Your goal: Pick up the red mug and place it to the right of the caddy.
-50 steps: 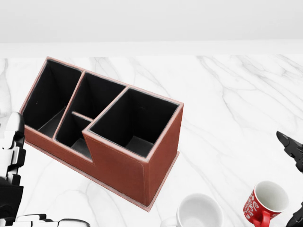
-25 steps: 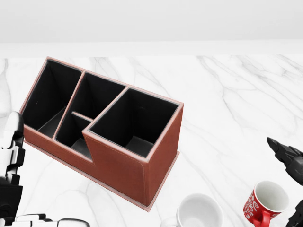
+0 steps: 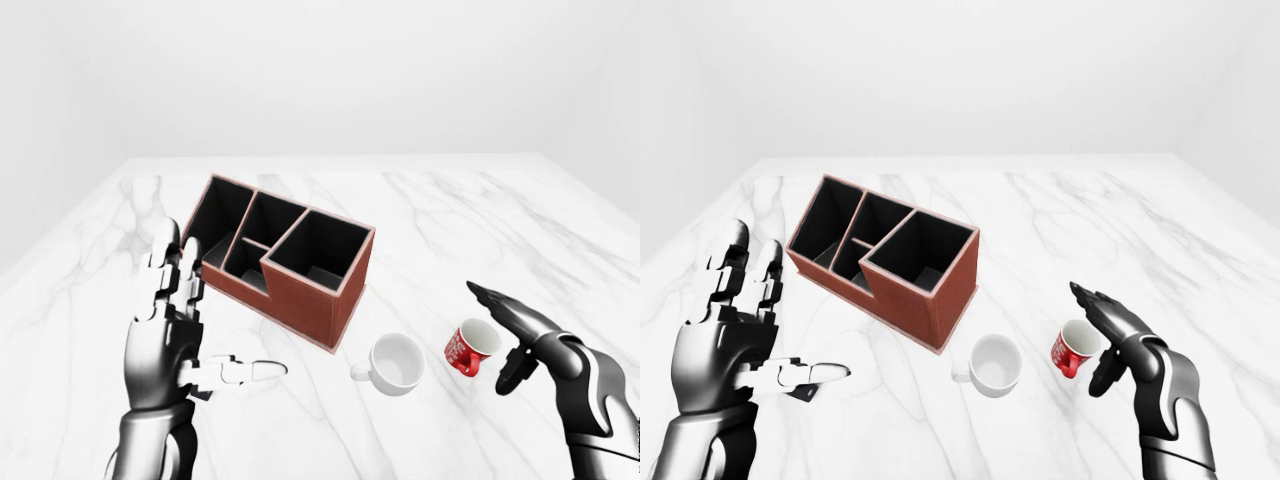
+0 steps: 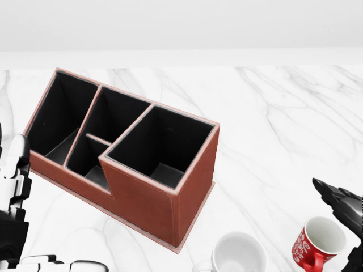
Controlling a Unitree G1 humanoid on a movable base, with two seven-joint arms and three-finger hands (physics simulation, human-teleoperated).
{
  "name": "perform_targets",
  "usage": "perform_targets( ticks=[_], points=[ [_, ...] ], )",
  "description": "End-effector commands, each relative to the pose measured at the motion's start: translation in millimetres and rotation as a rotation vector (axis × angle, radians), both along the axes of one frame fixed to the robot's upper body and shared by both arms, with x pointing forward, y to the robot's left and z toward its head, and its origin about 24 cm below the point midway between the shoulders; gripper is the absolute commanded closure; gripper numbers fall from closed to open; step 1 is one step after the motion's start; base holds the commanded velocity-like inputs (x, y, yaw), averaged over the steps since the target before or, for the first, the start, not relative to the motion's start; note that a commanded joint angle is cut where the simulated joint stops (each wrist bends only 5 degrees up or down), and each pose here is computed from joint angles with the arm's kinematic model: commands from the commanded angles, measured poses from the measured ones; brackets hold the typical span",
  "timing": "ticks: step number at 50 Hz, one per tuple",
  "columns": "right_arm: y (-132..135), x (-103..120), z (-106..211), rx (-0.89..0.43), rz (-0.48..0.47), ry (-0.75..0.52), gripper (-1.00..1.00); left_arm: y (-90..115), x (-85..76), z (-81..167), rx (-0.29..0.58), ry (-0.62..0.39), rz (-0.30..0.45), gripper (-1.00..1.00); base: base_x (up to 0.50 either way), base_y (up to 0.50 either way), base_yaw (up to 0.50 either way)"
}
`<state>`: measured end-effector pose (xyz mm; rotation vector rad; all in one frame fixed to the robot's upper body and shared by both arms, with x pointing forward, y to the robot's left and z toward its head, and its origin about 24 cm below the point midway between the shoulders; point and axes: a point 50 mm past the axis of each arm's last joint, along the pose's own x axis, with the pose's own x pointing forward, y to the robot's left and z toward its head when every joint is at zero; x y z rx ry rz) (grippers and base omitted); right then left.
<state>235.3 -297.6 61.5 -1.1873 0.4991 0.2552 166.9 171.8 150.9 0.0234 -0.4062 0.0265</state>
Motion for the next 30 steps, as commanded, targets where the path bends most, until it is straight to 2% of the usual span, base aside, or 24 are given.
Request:
perform_targets(
  ticks=[1, 15, 30],
  points=[
    [1, 1, -10, -0.011, 0.002, 0.049, -1.00, 1, 0.6, -1, -0.002, 0.004, 0.002, -1.00, 0.00, 0.00, 0.00],
    [2, 7, -9, 0.004, 0.011, 0.048, -1.00, 0, 0.4, 1, 0.000, -0.004, 0.001, -1.00, 0.00, 0.00, 0.00],
    [1, 7, -26, -0.003, 0.013, 0.134, -1.00, 0, 1.7, 0, 0.000, -0.001, 0.001, -1.00, 0.00, 0.00, 0.00]
  ],
)
